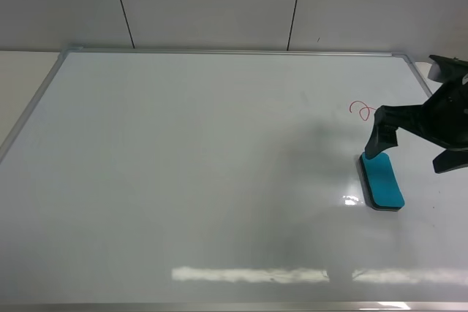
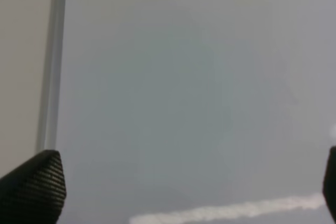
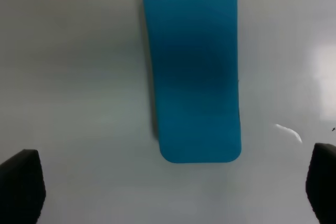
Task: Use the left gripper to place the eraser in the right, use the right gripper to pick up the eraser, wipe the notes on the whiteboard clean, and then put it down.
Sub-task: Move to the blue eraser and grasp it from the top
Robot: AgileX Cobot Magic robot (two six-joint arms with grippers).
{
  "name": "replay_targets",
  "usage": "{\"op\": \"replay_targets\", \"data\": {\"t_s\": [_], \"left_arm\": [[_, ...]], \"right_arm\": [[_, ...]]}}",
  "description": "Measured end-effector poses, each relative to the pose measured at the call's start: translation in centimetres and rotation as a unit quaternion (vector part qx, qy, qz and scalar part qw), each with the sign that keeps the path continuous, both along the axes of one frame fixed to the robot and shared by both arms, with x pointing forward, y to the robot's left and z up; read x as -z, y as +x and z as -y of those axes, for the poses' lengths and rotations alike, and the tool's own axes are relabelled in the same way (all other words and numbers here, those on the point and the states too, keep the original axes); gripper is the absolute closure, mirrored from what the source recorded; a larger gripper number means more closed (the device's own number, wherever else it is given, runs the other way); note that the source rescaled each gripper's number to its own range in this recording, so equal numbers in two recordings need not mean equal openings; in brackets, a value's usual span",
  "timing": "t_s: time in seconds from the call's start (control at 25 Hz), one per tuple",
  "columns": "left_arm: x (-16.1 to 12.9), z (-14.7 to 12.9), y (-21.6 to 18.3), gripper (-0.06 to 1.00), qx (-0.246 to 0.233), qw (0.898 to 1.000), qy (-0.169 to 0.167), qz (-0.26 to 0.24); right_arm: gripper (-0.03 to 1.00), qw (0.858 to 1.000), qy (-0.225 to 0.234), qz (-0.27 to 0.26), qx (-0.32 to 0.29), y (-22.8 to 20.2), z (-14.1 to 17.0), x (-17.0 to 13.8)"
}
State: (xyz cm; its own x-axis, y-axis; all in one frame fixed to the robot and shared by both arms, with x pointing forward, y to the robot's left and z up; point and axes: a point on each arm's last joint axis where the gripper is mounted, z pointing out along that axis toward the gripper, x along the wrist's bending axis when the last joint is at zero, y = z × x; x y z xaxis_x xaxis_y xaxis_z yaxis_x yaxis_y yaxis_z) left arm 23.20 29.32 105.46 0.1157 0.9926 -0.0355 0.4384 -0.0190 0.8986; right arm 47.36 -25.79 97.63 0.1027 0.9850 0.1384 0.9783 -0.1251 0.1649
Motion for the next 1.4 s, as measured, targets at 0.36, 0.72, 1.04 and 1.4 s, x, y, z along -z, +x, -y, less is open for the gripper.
{"op": "replay_targets", "data": {"t_s": [0.36,0.72,1.04,1.4], "left_arm": [[0.0,0.0,0.0,-0.05,0.0,1.0,0.0,0.0],[0.0,0.0,0.0,-0.05,-0.001,1.0,0.001,0.0],[0.0,-0.1,0.0,-0.05,-0.004,1.0,0.006,0.001],[0.0,-0.1,0.0,-0.05,-0.005,1.0,0.007,0.001]], "right_arm": [[-0.03,0.996,-0.084,-0.019,0.028,0.5,0.8,1.5],[-0.03,0.999,-0.052,0.001,0.015,2.4,0.0,4.1],[-0.03,0.998,-0.049,-0.031,0.0,2.8,-0.3,6.3],[-0.03,0.998,-0.049,-0.03,0.0,2.9,-0.3,6.4]]}}
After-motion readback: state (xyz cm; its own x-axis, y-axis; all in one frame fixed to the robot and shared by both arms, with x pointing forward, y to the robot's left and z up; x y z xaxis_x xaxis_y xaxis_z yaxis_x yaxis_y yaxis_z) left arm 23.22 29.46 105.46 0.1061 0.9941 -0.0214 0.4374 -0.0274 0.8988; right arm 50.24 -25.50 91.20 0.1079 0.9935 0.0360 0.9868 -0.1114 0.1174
